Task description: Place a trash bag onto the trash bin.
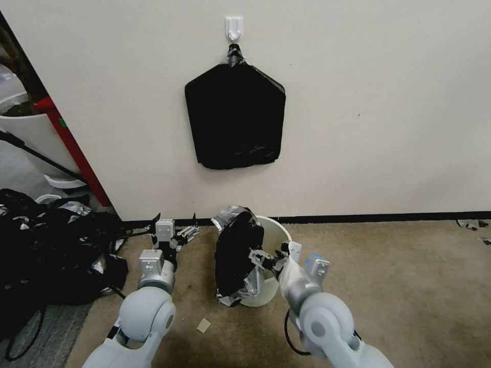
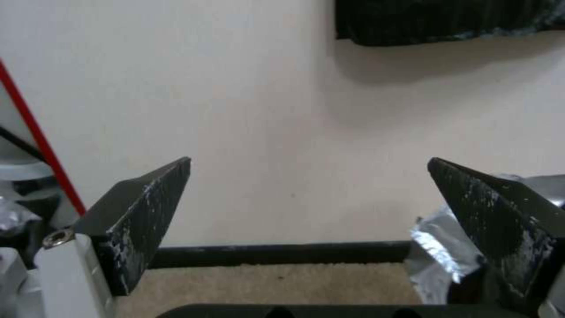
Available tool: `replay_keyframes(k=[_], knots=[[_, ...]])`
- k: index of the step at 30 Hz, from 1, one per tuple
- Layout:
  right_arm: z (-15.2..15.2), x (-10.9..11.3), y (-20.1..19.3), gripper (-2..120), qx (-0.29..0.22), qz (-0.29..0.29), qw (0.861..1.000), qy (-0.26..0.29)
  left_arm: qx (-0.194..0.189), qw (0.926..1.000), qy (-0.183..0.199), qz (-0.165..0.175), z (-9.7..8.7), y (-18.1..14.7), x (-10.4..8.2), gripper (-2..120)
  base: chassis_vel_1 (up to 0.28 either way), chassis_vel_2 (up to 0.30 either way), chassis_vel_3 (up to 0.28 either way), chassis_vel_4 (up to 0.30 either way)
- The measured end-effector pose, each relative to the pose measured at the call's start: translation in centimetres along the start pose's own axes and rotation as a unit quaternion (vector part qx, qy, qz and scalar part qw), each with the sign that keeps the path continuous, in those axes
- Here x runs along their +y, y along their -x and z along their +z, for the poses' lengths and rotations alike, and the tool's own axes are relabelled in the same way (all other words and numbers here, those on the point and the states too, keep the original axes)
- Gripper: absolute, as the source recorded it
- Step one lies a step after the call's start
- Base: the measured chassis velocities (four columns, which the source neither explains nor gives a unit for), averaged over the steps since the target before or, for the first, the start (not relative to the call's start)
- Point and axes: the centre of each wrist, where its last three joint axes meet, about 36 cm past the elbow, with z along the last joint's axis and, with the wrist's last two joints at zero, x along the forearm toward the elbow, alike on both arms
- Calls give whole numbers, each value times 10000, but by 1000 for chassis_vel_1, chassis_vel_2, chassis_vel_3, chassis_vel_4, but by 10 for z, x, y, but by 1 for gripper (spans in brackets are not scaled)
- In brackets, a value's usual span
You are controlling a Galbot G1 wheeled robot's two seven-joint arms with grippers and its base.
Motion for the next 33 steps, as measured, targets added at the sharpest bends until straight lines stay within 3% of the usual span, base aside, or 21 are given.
replay_keyframes(k=[9, 17, 19, 21, 22, 24, 26, 28, 33], knots=[[8, 5, -3, 52, 127, -216, 9997, 63, -21, 10000, 35, -49, 1, 12, 3, 100, 0, 0, 0, 0], [15, 5, -1, 24, -159, -167, 9997, -66, 375, 9983, 318, 309, 24, 30, 0, 100, 0, 0, 0, 0], [19, 4, 0, 16, -262, -128, 9995, -82, 642, 9950, 355, 673, 30, 33, -3, 100, 0, 0, 0, 0], [22, 3, 0, 6, -335, -123, 9993, -70, 900, 9900, 158, 1077, 29, 34, -6, 100, 0, 0, 0, 0], [22, 3, 0, 6, -335, -123, 9993, -70, 900, 9900, 158, 1077, 29, 34, -6, 100, 0, 0, 0, 0], [25, 3, 0, 0, -397, -143, 9991, -57, 1182, 9819, -206, 1464, 24, 38, -10, 100, 0, 0, 0, 0], [25, 3, 0, 0, -409, -146, 9990, -55, 1233, 9805, -267, 1507, 23, 38, -11, 100, 0, 0, 0, 0], [31, 5, 1, 0, -462, -171, 9988, -60, 1784, 9680, -546, 1677, 16, 43, -20, 100, 0, 0, 0, 0], [35, 6, 2, 0, -492, -190, 9986, -100, 2251, 9580, -642, 1658, 18, 48, -31, 100, 0, 0, 0, 0]])
